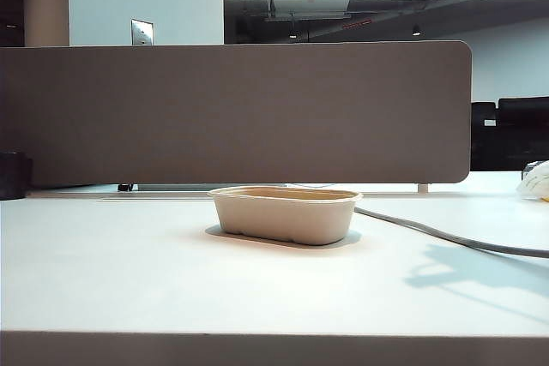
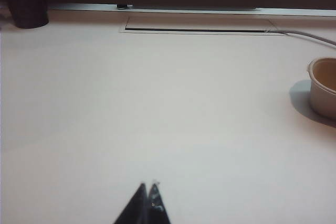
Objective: Pick up the cleaning sponge from the table and place it into the paper lunch box.
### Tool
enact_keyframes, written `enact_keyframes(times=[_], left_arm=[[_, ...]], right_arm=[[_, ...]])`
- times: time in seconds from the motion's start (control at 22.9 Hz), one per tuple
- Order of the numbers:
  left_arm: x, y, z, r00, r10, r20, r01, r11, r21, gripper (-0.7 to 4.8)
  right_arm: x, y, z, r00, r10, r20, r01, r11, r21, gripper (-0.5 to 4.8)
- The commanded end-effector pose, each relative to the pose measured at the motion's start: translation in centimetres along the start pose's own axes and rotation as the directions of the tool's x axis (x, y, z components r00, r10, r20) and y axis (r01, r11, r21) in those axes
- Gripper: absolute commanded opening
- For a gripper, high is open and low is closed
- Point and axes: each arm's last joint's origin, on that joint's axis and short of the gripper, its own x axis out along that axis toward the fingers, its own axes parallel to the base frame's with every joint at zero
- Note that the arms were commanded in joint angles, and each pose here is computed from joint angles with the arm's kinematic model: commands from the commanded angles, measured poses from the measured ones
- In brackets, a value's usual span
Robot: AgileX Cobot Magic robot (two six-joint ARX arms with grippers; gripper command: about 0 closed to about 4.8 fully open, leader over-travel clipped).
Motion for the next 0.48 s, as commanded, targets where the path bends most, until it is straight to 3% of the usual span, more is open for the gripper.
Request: enact_keyframes(times=[0.04,0.48], left_arm=[[0.00,-0.01,0.07,1.000,-0.004,0.005,0.004,1.000,0.001,-0.05],[0.00,-0.01,0.07,1.000,-0.004,0.005,0.004,1.000,0.001,-0.05]], right_arm=[[0.14,-0.24,-0.54,0.997,-0.071,0.003,0.071,0.997,0.003,-0.08],[0.18,-0.33,-1.50,0.993,-0.078,-0.086,0.077,0.997,-0.014,-0.08]])
